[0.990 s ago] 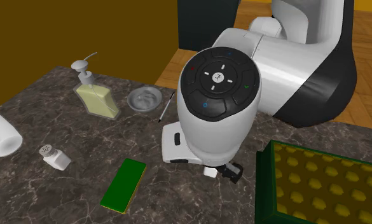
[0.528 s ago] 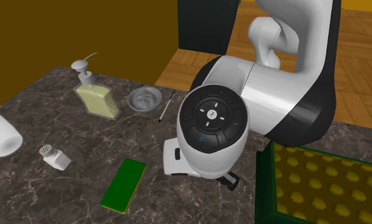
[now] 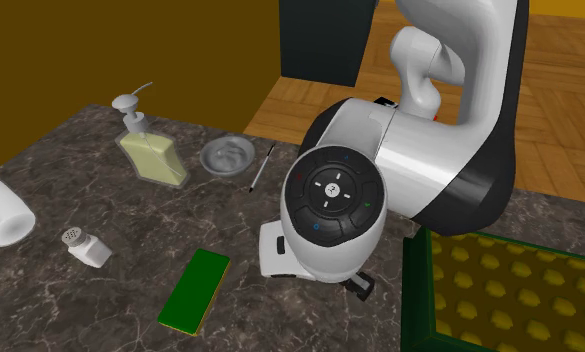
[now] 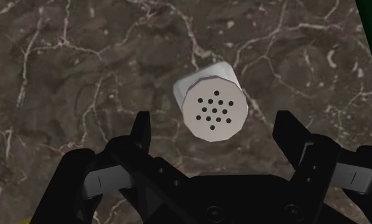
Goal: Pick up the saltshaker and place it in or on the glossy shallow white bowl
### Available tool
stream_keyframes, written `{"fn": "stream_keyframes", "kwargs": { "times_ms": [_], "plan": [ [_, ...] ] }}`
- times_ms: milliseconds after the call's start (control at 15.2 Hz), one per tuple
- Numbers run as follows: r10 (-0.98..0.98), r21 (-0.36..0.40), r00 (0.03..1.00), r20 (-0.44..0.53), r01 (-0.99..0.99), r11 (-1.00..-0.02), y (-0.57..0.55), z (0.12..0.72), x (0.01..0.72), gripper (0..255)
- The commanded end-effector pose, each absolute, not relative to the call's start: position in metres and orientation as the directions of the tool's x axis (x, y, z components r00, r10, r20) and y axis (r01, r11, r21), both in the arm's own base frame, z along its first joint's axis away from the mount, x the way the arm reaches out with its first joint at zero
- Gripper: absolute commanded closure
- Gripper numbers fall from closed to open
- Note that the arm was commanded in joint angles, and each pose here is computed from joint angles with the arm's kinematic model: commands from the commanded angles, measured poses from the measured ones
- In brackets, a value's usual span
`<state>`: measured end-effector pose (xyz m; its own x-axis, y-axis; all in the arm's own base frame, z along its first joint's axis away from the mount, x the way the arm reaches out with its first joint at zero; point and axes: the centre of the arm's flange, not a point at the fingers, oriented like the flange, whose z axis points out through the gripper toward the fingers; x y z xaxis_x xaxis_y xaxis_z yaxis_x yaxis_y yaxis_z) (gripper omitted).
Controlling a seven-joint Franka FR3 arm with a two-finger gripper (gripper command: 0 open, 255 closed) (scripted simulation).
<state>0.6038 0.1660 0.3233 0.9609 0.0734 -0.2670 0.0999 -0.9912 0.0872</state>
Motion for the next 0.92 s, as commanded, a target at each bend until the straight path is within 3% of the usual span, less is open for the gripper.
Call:
{"fn": "stream_keyframes", "kwargs": {
  "times_ms": [0, 66, 858],
  "plan": [
    [0.073, 0.087, 0.961, -0.267, 0.100, -0.991, 0.166, 0.323, 0.604, 0],
    [0.073, 0.087, 0.961, -0.267, 0.100, -0.991, 0.166, 0.323, 0.604, 255],
    [0.073, 0.087, 0.961, -0.267, 0.100, -0.991, 0.166, 0.339, 0.604, 255]
  ]
}}
